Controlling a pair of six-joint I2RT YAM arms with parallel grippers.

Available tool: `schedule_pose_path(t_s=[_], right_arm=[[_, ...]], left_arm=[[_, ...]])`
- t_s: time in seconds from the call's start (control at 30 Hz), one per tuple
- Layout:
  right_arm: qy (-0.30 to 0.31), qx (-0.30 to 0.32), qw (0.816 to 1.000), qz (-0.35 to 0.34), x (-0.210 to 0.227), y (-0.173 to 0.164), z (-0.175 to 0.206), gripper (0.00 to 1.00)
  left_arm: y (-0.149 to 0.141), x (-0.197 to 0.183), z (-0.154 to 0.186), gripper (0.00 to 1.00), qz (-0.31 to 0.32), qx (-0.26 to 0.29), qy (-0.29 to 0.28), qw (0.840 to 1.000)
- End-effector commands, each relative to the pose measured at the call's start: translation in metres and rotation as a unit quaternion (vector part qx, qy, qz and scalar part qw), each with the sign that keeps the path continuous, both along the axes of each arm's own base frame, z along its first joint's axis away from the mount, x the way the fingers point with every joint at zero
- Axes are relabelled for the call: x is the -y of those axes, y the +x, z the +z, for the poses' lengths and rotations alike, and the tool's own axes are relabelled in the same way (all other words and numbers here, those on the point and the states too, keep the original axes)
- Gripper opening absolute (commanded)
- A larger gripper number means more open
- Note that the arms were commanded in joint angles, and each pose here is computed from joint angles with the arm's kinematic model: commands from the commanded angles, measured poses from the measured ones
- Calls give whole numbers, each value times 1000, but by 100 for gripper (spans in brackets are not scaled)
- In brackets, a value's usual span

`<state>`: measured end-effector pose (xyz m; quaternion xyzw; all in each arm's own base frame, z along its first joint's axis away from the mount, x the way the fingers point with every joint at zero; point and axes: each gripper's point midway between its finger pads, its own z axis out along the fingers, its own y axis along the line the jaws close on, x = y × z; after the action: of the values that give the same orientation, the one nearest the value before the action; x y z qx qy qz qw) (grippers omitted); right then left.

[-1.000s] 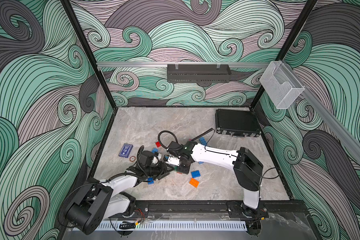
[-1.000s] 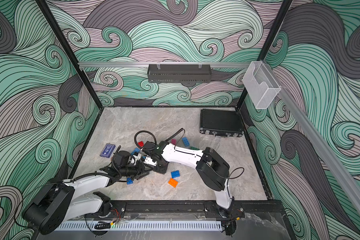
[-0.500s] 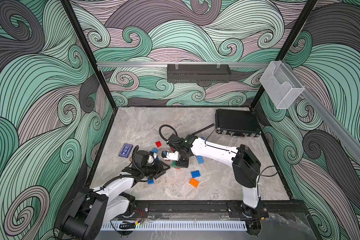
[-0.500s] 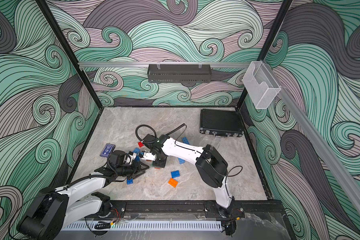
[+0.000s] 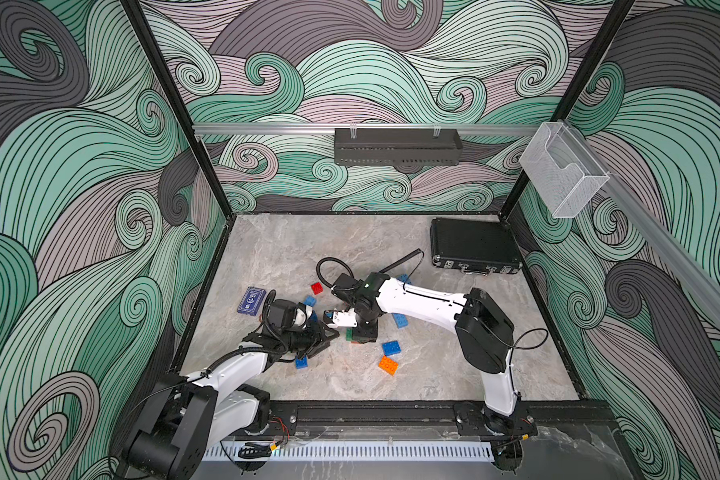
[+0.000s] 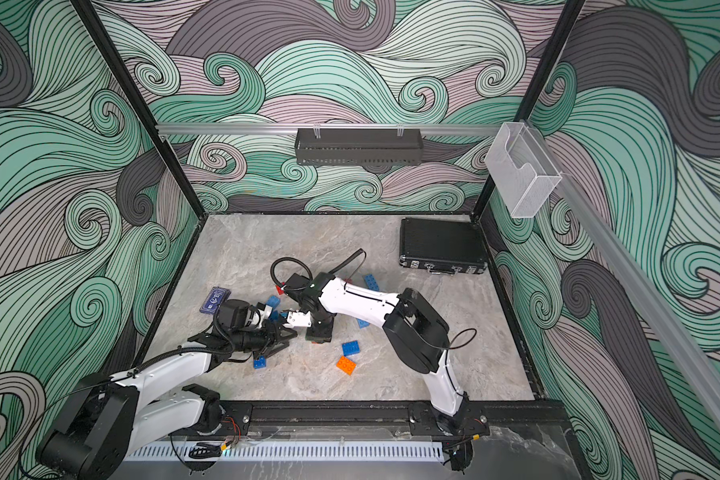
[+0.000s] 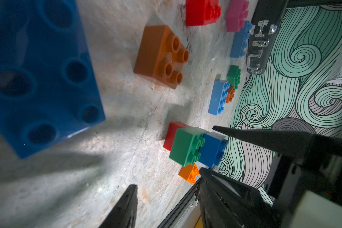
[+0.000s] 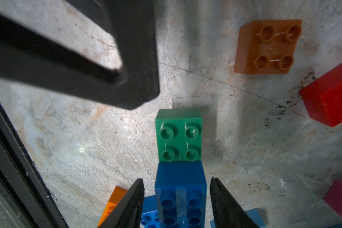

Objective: Assemble a heart with lego
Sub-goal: Assemble the lego brick with the lego brick, then pick up the lego brick from the center of the board.

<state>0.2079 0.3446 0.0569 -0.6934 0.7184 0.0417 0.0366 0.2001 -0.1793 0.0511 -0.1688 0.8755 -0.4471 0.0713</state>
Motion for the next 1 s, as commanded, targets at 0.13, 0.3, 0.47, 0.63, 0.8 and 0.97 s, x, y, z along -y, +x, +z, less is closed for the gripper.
schedule_pose_path(t_s=[0.13, 0.3, 0.47, 0.63, 0.8, 0.97], right_arm=[[31, 10, 999, -12, 3, -2, 33, 78], [53, 23, 997, -58, 16, 1, 46, 80], [58, 30, 988, -142, 40, 4, 45, 79], [54, 9, 968, -243, 72, 0, 32, 77], [44, 4, 954, -297, 90, -8, 13, 75], [52, 0, 950, -309, 88, -9, 1, 72]], left_arm=[[8, 4, 16, 55, -9, 20, -10, 1000], [10, 4, 20, 57, -13, 24, -3, 1000], [13, 5, 24, 58, -16, 26, -2, 1000], [13, 5, 22, 58, -16, 22, 3, 1000], [13, 5, 20, 59, -15, 20, 4, 1000], [13, 5, 18, 59, -15, 15, 5, 1000]])
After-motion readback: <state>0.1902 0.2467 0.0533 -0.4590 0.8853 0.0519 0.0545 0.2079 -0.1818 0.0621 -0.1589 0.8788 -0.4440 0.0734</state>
